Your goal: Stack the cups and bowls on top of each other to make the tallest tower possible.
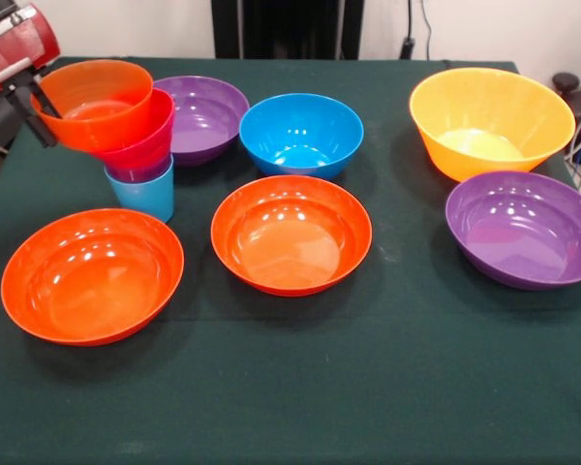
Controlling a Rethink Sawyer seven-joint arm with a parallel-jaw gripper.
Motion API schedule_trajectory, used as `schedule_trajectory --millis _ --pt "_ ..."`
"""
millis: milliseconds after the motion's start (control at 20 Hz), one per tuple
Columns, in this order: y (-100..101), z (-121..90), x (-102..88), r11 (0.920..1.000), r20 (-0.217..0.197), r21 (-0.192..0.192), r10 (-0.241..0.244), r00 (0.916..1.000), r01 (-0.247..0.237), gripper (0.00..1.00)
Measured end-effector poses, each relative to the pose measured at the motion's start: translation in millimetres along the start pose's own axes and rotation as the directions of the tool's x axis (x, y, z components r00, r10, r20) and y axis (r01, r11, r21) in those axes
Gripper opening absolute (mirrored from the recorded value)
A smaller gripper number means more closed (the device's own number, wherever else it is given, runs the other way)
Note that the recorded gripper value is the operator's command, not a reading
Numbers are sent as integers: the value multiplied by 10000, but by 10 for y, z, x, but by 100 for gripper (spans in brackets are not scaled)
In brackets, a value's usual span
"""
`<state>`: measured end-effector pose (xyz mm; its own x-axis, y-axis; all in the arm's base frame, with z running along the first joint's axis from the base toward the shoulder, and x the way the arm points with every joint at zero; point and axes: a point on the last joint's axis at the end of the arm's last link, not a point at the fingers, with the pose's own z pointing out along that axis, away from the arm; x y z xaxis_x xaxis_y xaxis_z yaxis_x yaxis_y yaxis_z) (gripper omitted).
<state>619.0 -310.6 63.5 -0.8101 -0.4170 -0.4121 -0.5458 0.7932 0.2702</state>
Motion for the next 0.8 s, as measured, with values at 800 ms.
schedule_trajectory --millis 800 --pt "150 61 78 9995 -126 -300 -83 9999 79 0"
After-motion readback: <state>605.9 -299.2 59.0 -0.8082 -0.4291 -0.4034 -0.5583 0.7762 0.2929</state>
